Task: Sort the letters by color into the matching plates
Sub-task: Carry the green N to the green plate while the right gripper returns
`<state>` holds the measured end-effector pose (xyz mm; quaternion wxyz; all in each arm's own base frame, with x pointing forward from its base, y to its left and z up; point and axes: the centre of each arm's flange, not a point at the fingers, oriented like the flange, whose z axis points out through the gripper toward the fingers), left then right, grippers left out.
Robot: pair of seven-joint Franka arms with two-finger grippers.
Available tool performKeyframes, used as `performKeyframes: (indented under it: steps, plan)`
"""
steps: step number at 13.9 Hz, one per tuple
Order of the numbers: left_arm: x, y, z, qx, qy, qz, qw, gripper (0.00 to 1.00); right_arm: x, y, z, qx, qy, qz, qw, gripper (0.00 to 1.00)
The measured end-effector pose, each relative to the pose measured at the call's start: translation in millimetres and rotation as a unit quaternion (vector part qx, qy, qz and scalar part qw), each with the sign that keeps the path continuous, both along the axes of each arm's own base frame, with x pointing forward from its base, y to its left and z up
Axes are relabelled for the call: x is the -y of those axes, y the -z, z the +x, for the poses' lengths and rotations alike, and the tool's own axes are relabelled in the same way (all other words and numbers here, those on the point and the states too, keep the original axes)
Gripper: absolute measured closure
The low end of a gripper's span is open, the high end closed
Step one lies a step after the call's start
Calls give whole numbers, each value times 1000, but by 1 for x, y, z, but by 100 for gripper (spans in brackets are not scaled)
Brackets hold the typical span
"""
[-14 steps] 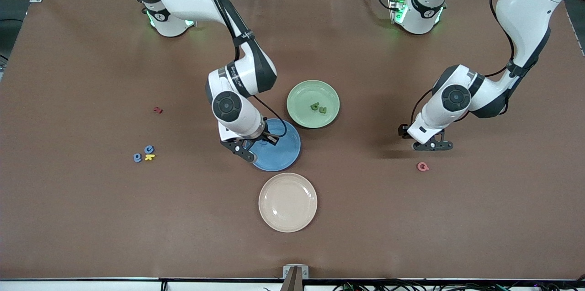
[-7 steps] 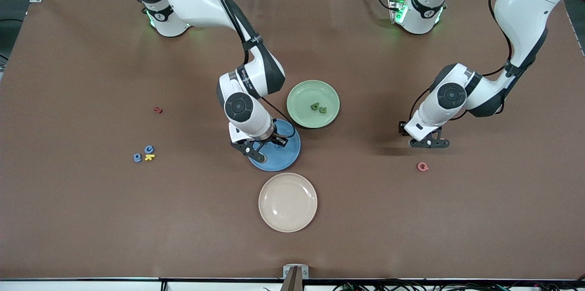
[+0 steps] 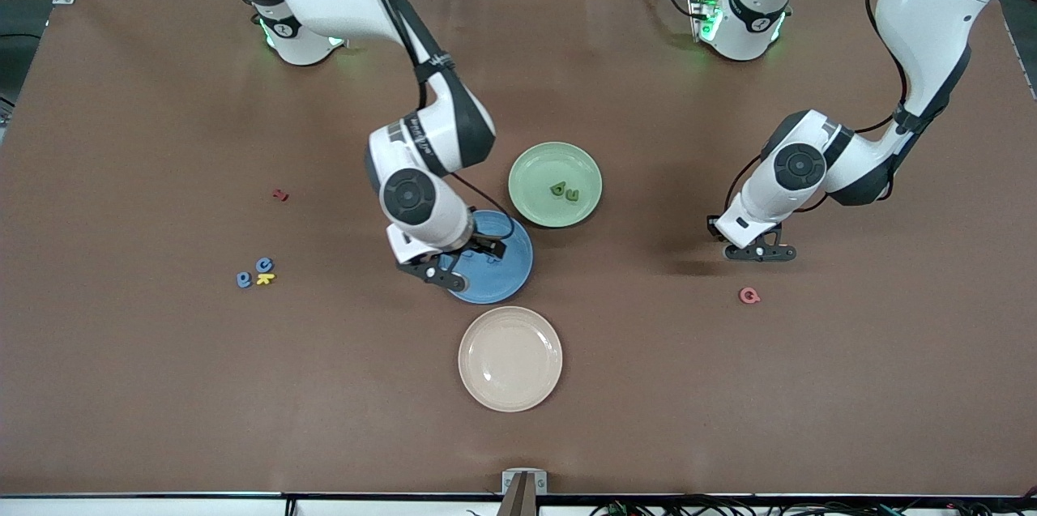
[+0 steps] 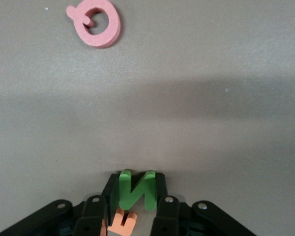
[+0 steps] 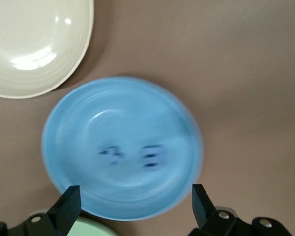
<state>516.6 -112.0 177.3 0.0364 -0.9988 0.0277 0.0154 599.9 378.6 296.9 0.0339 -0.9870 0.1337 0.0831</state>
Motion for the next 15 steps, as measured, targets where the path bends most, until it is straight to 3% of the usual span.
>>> performKeyframes:
  steps: [4,9,15]
  plan:
    - [4,-3,1,5,-1,-4,1000,67,102,-50,40,16,-120,-2,993,0]
    - [51,-50,26,58,-3,-32,998,67,225,-50,75,21,-194,0,981,0]
    - [79,-87,43,82,11,-37,996,67,394,-1,74,-8,-260,30,965,0]
